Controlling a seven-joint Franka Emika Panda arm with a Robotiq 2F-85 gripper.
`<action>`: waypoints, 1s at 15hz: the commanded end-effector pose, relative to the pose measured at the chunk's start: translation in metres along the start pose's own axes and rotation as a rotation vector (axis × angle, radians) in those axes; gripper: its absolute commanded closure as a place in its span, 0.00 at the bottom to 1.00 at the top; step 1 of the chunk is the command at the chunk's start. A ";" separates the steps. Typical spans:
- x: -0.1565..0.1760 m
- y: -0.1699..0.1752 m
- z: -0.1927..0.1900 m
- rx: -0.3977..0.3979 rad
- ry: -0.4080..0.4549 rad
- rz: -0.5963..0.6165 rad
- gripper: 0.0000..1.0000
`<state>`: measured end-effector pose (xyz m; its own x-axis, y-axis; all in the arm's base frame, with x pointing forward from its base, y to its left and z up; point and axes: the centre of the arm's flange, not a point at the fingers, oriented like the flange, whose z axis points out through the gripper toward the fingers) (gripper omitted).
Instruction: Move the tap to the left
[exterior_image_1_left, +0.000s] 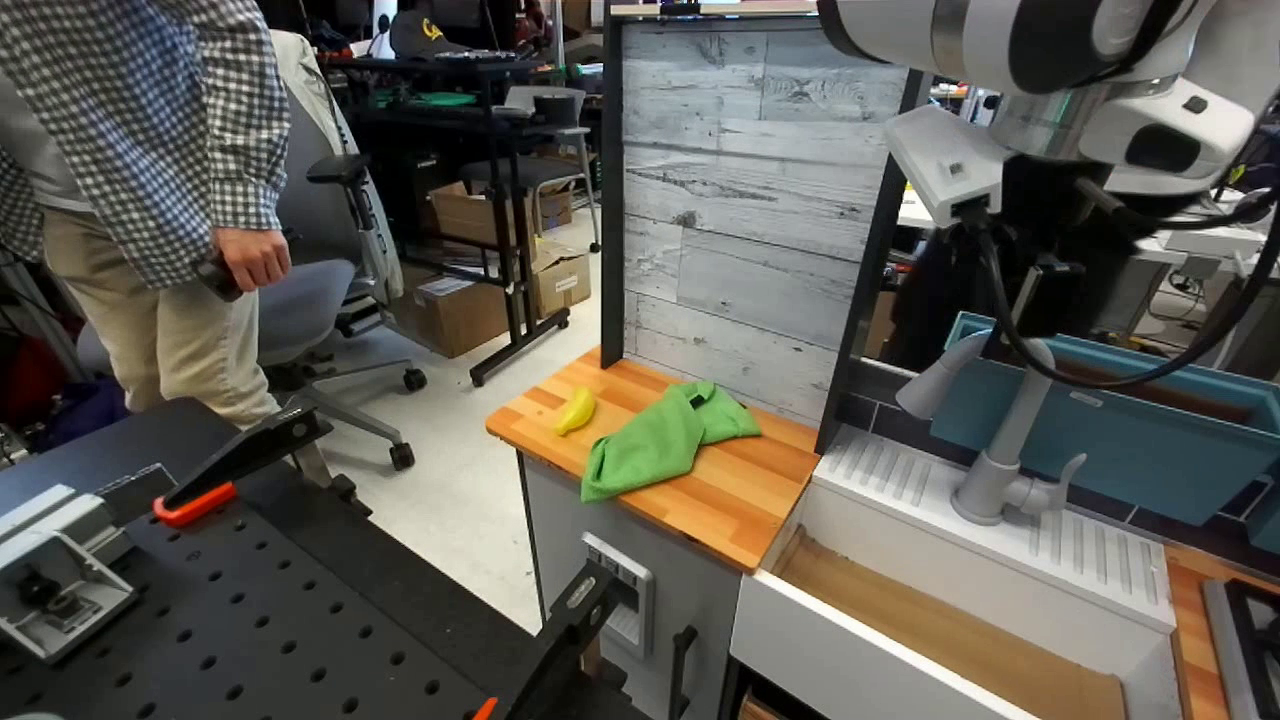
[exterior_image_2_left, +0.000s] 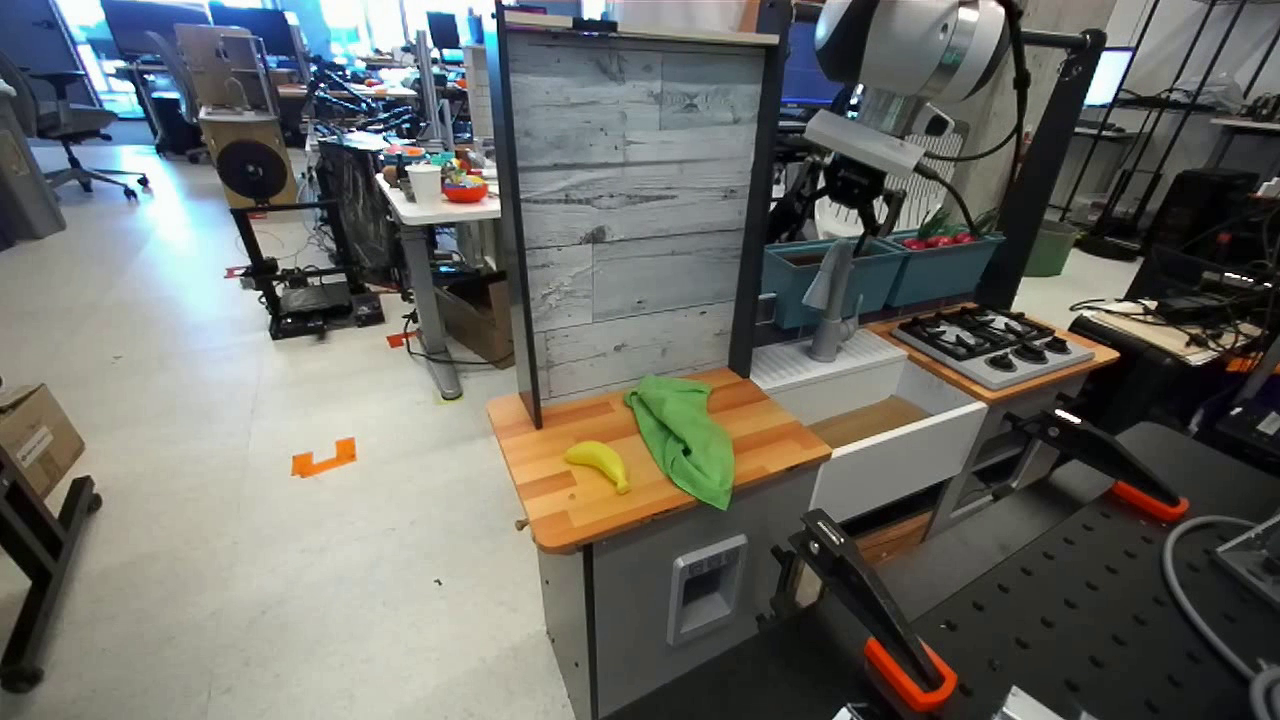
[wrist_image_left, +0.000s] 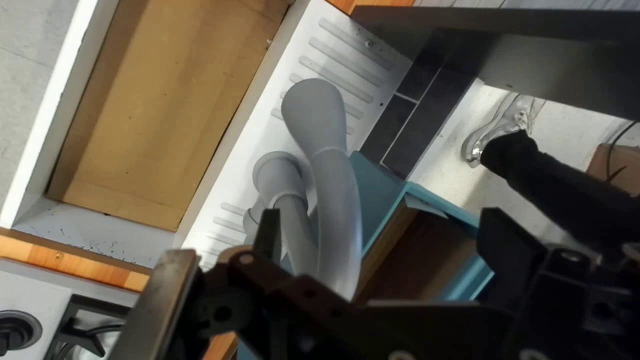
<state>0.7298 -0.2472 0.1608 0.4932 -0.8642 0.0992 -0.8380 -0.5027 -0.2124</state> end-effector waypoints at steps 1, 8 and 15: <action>0.005 -0.001 0.022 -0.027 0.076 -0.031 0.24; -0.004 -0.001 0.032 -0.027 0.095 -0.057 0.73; -0.013 -0.014 0.030 -0.004 0.047 -0.021 0.98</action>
<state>0.7277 -0.2416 0.1236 0.5194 -0.8379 0.1679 -0.8220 -0.5436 -0.1698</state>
